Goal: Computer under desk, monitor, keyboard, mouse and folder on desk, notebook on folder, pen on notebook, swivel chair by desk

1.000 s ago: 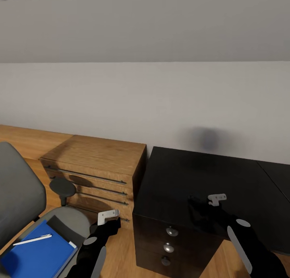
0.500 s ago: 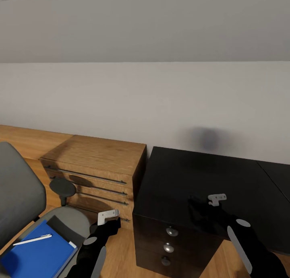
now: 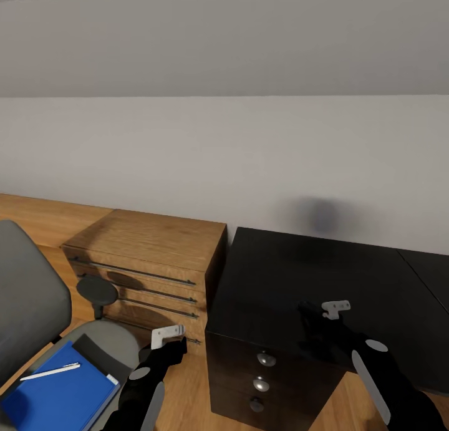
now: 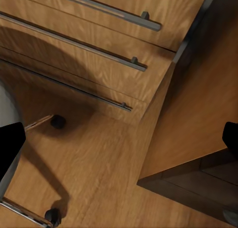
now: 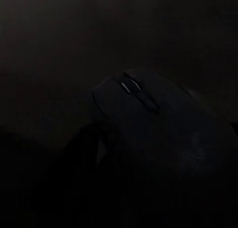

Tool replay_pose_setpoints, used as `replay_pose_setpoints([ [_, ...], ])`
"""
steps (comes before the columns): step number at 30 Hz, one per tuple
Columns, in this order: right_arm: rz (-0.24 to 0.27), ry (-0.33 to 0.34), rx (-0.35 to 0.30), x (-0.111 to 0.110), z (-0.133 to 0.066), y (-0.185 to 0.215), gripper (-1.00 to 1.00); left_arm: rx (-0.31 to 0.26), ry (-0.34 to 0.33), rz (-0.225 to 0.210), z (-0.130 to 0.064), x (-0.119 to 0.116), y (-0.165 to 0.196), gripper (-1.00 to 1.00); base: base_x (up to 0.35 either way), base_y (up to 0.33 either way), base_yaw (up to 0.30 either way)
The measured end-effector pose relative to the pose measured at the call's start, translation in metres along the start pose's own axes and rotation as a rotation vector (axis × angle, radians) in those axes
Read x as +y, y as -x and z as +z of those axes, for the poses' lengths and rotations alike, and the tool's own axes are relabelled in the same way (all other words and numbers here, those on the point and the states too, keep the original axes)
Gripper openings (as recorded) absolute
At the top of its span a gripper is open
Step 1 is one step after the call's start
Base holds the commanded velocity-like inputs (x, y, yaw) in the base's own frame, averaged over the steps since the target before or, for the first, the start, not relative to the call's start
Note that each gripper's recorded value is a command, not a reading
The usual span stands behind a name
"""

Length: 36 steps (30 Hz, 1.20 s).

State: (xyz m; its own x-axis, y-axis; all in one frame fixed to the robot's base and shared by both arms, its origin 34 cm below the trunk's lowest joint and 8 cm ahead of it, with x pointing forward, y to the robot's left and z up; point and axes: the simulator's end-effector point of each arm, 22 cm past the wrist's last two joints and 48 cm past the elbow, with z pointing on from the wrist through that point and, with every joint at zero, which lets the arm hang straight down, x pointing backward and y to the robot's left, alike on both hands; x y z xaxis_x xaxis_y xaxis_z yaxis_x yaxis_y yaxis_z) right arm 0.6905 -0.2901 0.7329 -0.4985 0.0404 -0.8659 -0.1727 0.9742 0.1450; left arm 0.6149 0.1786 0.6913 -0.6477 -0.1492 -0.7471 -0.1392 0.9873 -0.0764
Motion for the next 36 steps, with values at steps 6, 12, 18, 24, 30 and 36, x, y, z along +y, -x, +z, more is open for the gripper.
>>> replay_pose_setpoints([
  [6,-0.002,0.0,0.001,0.0,0.0,0.0,-1.0,0.0,0.0,0.0,0.0,0.0,0.0,1.0,0.0,0.0,0.0],
  [12,-0.004,-0.002,-0.001,0.0,0.0,0.0,-1.0,0.0,0.0,0.0,0.0,0.0,0.0,1.0,0.0,0.0,0.0],
  [18,-0.009,0.02,-0.014,0.02,0.005,0.002,-1.0,-0.001,-0.002,0.001,0.0,-0.001,0.0,1.0,0.0,0.0,0.0],
  [24,-0.02,0.026,-0.018,0.026,0.007,0.002,-1.0,-0.001,-0.003,0.001,0.0,-0.002,0.0,1.0,-0.001,0.0,0.0],
  [30,-0.045,0.028,-0.022,0.036,0.01,0.001,-1.0,-0.003,-0.015,0.012,-0.001,-0.009,0.0,1.0,-0.128,0.102,0.0],
  [36,-0.08,0.016,-0.012,0.048,0.013,-0.003,-1.0,-0.005,-0.032,0.027,-0.003,-0.018,0.0,1.0,-0.245,0.201,0.0],
])
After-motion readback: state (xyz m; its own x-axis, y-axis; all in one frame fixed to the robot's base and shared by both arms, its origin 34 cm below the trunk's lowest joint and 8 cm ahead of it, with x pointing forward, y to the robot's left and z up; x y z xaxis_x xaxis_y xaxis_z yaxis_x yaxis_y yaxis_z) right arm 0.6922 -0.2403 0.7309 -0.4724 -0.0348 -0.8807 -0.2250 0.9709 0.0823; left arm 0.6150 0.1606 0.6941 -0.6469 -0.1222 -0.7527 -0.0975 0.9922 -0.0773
